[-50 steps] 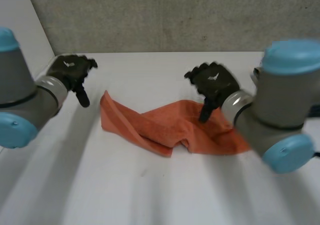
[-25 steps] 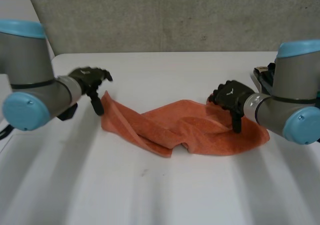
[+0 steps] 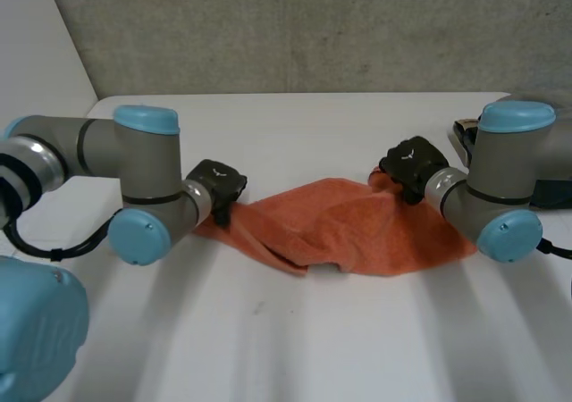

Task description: Fold the laundry.

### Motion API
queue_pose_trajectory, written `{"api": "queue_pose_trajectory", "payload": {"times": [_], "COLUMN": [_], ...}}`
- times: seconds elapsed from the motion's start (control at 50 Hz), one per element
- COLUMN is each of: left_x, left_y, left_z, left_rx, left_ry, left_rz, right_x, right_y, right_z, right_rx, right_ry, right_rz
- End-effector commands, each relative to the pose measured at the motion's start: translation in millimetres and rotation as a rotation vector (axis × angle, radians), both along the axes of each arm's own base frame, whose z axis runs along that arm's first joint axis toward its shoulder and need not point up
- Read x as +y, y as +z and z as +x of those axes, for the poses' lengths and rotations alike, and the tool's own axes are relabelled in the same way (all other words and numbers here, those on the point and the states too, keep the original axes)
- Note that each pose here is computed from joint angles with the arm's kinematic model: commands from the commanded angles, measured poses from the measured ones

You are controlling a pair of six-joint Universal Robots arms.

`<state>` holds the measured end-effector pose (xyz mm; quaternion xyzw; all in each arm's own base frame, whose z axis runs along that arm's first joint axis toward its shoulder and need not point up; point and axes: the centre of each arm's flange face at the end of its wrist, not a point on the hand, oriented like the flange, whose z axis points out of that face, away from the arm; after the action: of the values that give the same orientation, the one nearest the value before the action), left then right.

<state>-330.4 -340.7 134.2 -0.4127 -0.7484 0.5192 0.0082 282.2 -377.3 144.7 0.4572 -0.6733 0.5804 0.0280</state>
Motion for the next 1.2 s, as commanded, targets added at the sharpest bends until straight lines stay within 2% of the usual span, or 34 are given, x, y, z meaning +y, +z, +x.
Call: {"api": "queue_pose_trajectory", "payload": {"times": [0.02, 0.08, 0.1, 0.16, 0.18, 0.28, 0.38, 0.46, 0.64, 0.74, 0.84, 0.96, 1.1, 1.2], "left_x": [-38.5, -55.5, -60.9, -60.0, -54.9, -35.9, -20.5, -6.0, 30.5, 46.1, 57.9, 52.5, 17.3, -8.5], "left_y": [47.1, 90.0, 118.3, 159.4, 181.6, 201.6, 172.2, 130.4, 26.7, 15.7, 43.7, 101.4, 148.4, 147.2], "left_z": [0.2, 7.3, 9.8, 10.2, 9.2, 11.0, 15.9, 21.4, 35.0, 42.0, 47.1, 57.1, 62.0, 54.3], "left_rx": [0.016, 0.100, 0.175, 0.304, 0.377, 0.467, 0.437, 0.365, 0.151, 0.077, 0.088, 0.176, 0.300, 0.338], "left_ry": [0.142, 0.226, 0.240, 0.217, 0.193, 0.160, 0.166, 0.172, 0.142, 0.118, 0.102, 0.107, 0.105, 0.062], "left_rz": [-0.294, -0.451, -0.536, -0.636, -0.680, -0.658, -0.535, -0.410, -0.136, -0.091, -0.098, -0.181, -0.291, -0.263], "right_x": [-30.1, -48.0, -56.0, -60.0, -57.3, -38.3, -20.9, -4.9, 33.6, 39.6, 40.5, 44.0, 63.3, 81.2], "right_y": [34.5, 71.9, 102.2, 149.7, 174.2, 212.4, 189.3, 150.8, 27.7, -6.9, 2.0, 49.8, 116.0, 156.0], "right_z": [5.5, 5.2, 3.2, -1.1, -3.7, -0.9, 3.8, 8.4, 12.1, 10.9, 9.0, 12.2, 18.3, 16.1], "right_rx": [-0.093, -0.181, -0.260, -0.402, -0.497, -0.678, -0.618, -0.552, -0.345, -0.245, -0.220, -0.284, -0.369, -0.421], "right_ry": [-0.027, -0.080, -0.121, -0.162, -0.168, -0.087, -0.031, -0.028, -0.061, -0.080, -0.087, -0.054, 0.061, 0.141], "right_rz": [-0.211, -0.358, -0.454, -0.579, -0.628, -0.651, -0.526, -0.384, -0.027, 0.029, 0.013, -0.084, -0.234, -0.312]}}
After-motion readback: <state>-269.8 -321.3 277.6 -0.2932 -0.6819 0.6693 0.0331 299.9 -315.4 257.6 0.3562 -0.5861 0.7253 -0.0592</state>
